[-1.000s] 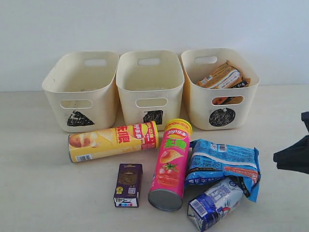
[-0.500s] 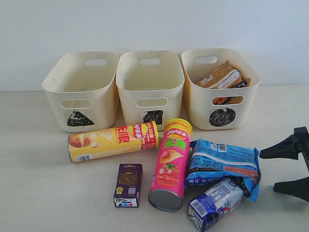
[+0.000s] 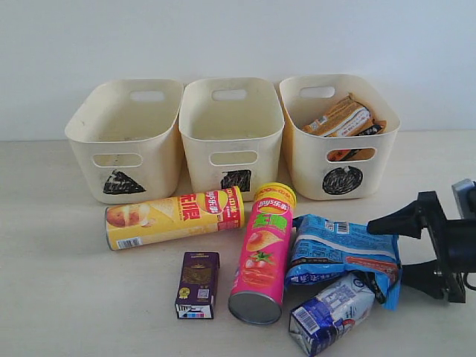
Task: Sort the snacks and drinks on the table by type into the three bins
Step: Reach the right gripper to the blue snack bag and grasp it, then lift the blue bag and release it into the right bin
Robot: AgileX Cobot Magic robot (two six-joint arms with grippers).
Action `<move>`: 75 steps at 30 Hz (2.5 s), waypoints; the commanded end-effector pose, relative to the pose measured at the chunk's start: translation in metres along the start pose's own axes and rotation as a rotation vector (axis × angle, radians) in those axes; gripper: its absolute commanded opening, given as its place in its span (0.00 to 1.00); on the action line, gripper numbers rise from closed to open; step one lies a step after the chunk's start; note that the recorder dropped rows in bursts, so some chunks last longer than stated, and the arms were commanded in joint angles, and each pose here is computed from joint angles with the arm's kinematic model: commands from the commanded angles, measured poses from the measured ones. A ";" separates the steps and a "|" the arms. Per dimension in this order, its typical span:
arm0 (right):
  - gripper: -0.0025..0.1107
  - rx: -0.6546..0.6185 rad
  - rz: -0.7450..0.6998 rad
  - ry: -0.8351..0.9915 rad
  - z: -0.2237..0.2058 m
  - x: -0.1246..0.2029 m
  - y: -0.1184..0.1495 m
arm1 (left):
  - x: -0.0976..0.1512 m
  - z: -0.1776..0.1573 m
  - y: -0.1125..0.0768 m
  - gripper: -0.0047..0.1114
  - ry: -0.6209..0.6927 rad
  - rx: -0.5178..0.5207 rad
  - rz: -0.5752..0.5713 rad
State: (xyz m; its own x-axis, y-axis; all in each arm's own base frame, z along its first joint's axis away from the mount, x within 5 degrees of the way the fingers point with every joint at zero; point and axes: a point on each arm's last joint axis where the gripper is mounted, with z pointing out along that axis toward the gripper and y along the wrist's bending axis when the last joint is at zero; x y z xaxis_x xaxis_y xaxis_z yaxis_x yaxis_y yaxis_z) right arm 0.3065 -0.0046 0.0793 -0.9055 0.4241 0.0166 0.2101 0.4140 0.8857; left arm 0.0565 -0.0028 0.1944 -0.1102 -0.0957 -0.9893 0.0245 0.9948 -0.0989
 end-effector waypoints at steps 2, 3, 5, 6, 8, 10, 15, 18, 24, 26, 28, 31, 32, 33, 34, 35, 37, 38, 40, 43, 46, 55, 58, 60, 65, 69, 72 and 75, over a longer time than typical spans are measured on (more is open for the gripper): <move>0.69 0.128 -0.041 0.020 0.026 -0.005 -0.012 | -0.002 -0.001 0.000 0.07 -0.015 0.001 -0.015; 0.69 0.123 -0.052 0.028 0.031 -0.006 -0.010 | -0.002 -0.001 0.000 0.07 -0.015 0.001 -0.015; 0.69 0.124 -0.073 0.041 0.039 -0.008 -0.007 | -0.002 -0.001 0.000 0.07 -0.015 0.001 -0.015; 0.68 0.128 -0.084 0.044 0.042 -0.008 -0.006 | -0.002 -0.001 0.000 0.07 -0.015 0.001 -0.015; 0.62 0.131 -0.099 0.042 0.045 -0.010 -0.003 | -0.002 -0.001 0.000 0.07 -0.015 0.001 -0.015; 0.49 0.131 -0.100 0.036 0.045 -0.012 -0.001 | -0.002 -0.001 0.000 0.07 -0.015 0.001 -0.015; 0.05 0.137 -0.089 0.017 0.041 -0.015 -0.004 | -0.002 -0.001 0.000 0.07 -0.015 0.001 -0.015; 0.02 0.114 -0.089 0.012 0.037 -0.017 -0.003 | -0.002 -0.001 0.000 0.07 -0.015 0.001 -0.015; 0.02 0.080 -0.136 -0.023 0.022 -0.022 0.015 | -0.002 -0.001 0.000 0.07 -0.015 0.001 -0.015; 0.02 0.071 -0.161 -0.034 0.018 -0.022 0.024 | -0.002 -0.001 0.000 0.07 -0.015 0.001 -0.015; 0.02 0.054 -0.187 -0.044 0.014 -0.022 0.034 | -0.002 -0.001 0.000 0.07 -0.015 0.001 -0.015; 0.02 0.027 -0.222 -0.054 0.008 -0.021 0.048 | -0.002 -0.001 0.000 0.07 -0.015 0.001 -0.015; 0.02 0.022 -0.234 -0.060 0.005 -0.021 0.052 | -0.002 -0.001 0.000 0.07 -0.015 0.001 -0.015; 0.02 0.013 -0.246 -0.063 0.003 -0.021 0.056 | -0.002 -0.001 0.000 0.07 -0.015 0.001 -0.015; 0.02 0.003 -0.257 -0.065 0.001 -0.020 0.061 | -0.002 -0.001 0.000 0.07 -0.015 0.001 -0.015; 0.02 -0.004 -0.263 -0.066 0.000 -0.020 0.064 | -0.002 -0.001 0.000 0.07 -0.015 0.001 -0.015; 0.02 -0.032 -0.281 -0.063 -0.004 -0.018 0.072 | -0.002 -0.001 0.000 0.07 -0.015 0.001 -0.015; 0.02 -0.043 -0.287 -0.063 -0.005 -0.017 0.076 | -0.002 -0.001 0.000 0.07 -0.015 0.001 -0.015; 0.02 -0.057 -0.304 -0.067 -0.009 -0.015 0.083 | -0.002 -0.001 0.000 0.07 -0.015 0.001 -0.015; 0.02 -0.067 -0.316 -0.082 -0.014 -0.014 0.094 | -0.002 -0.001 0.000 0.07 -0.015 0.001 -0.015; 0.02 -0.082 -0.335 -0.093 -0.020 -0.011 0.104 | -0.002 -0.001 0.000 0.07 -0.015 0.001 -0.015; 0.02 -0.160 -0.607 -0.291 -0.079 0.002 0.208 | -0.002 -0.001 0.000 0.07 -0.015 0.001 -0.015; 0.02 -0.104 -0.710 -0.418 -0.102 -0.013 0.250 | -0.002 -0.001 0.000 0.07 -0.015 0.001 -0.015; 0.02 -0.004 -0.724 -0.508 -0.112 -0.029 0.262 | -0.002 -0.001 0.000 0.07 -0.015 0.001 -0.015; 0.02 0.040 -0.678 -0.552 -0.101 -0.074 0.257 | -0.002 -0.001 0.000 0.07 -0.015 0.001 -0.015; 0.02 0.052 -0.642 -0.520 -0.072 -0.100 0.243 | -0.002 -0.001 0.000 0.07 -0.015 0.001 -0.015; 0.02 0.051 -0.633 -0.497 -0.047 -0.114 0.239 | -0.002 -0.001 0.000 0.07 -0.015 0.001 -0.015; 0.02 0.061 -0.641 -0.489 -0.014 -0.128 0.237 | -0.002 -0.001 0.000 0.07 -0.015 0.001 -0.015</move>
State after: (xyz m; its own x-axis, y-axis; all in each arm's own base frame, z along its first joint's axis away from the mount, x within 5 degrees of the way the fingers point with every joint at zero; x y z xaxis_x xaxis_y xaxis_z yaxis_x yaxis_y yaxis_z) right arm 0.4552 0.0167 0.2947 -0.6120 0.3806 -0.6933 -0.2560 0.7340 0.6290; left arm 0.0565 -0.0028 0.1944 -0.1102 -0.0957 -0.9893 0.0245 0.9948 -0.0989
